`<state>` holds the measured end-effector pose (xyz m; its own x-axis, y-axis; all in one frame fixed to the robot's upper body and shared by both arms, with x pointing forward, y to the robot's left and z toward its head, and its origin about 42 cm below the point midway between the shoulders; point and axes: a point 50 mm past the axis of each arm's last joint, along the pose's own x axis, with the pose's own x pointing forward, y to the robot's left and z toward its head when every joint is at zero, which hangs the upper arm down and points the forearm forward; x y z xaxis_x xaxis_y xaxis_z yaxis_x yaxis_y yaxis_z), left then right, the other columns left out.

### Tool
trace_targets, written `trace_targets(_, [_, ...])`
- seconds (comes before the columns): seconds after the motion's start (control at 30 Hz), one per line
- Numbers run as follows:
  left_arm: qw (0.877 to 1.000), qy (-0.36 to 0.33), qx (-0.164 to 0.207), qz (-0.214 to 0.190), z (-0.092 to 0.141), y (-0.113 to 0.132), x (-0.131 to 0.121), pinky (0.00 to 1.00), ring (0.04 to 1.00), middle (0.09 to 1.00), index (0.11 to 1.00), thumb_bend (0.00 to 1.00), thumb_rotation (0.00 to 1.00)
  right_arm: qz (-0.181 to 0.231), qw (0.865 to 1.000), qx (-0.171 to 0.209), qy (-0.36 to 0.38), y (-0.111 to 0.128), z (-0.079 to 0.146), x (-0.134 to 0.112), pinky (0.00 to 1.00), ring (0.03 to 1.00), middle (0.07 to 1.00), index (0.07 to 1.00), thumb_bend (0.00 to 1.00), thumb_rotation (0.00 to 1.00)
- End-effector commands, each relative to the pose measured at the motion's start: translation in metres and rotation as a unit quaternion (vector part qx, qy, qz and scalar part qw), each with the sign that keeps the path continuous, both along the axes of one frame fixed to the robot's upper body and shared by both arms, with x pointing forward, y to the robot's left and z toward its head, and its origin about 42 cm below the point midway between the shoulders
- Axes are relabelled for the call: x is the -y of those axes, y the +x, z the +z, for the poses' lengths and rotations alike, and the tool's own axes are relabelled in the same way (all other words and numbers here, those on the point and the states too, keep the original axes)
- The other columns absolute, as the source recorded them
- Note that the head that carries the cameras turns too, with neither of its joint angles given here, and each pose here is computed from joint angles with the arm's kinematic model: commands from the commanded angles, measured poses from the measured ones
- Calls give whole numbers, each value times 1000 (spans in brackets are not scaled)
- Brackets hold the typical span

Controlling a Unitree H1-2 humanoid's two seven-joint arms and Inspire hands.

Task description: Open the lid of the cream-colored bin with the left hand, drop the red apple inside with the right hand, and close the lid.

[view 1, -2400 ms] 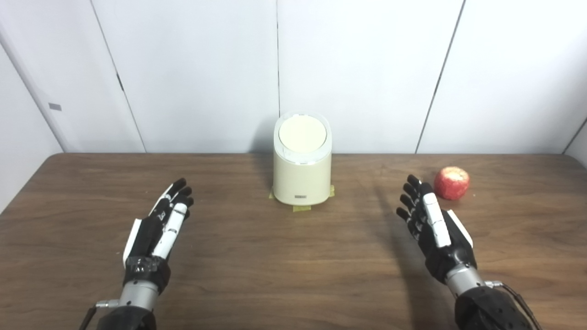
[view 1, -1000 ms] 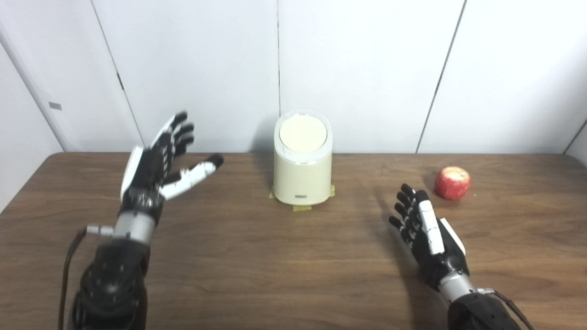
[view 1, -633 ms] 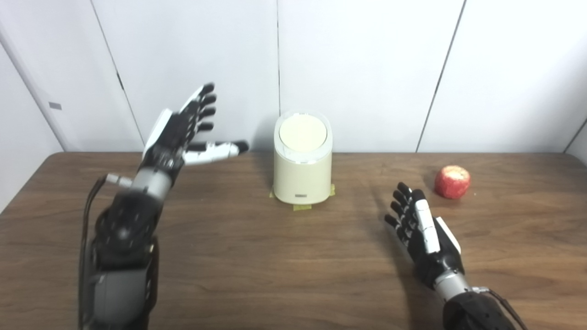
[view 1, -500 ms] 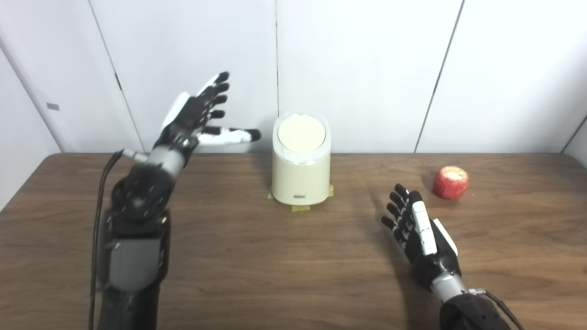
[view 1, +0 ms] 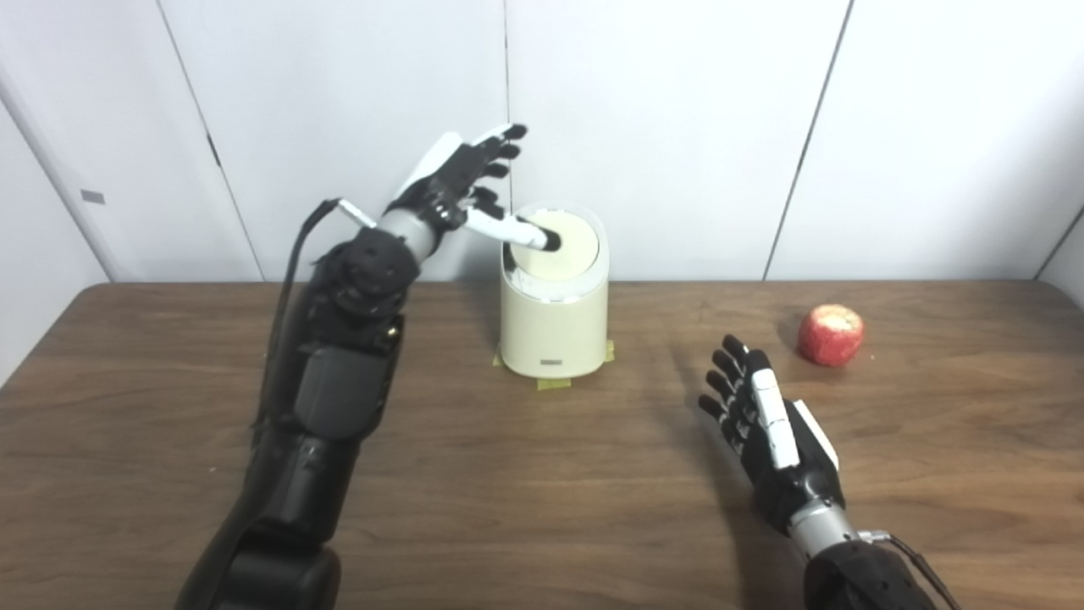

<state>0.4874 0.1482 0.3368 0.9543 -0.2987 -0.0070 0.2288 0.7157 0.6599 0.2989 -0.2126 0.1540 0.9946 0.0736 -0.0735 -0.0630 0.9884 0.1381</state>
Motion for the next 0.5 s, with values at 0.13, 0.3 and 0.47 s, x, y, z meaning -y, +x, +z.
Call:
trace_targets(0.13, [993, 81, 82, 17, 44, 13, 27, 834, 916, 919, 947, 922, 73, 3, 999, 47, 7, 5, 22, -7, 920, 977, 986, 979, 471, 921])
trace_targets(0.3, [986, 124, 105, 37, 41, 24, 37, 785, 881, 897, 909, 934, 47, 2, 999, 48, 14, 5, 25, -10, 924, 980, 987, 981, 477, 919])
trace_targets(0.47, [979, 156, 125, 44, 36, 30, 39, 746, 855, 885, 895, 929, 49, 1, 999, 51, 15, 5, 26, -12, 919, 976, 984, 980, 484, 917])
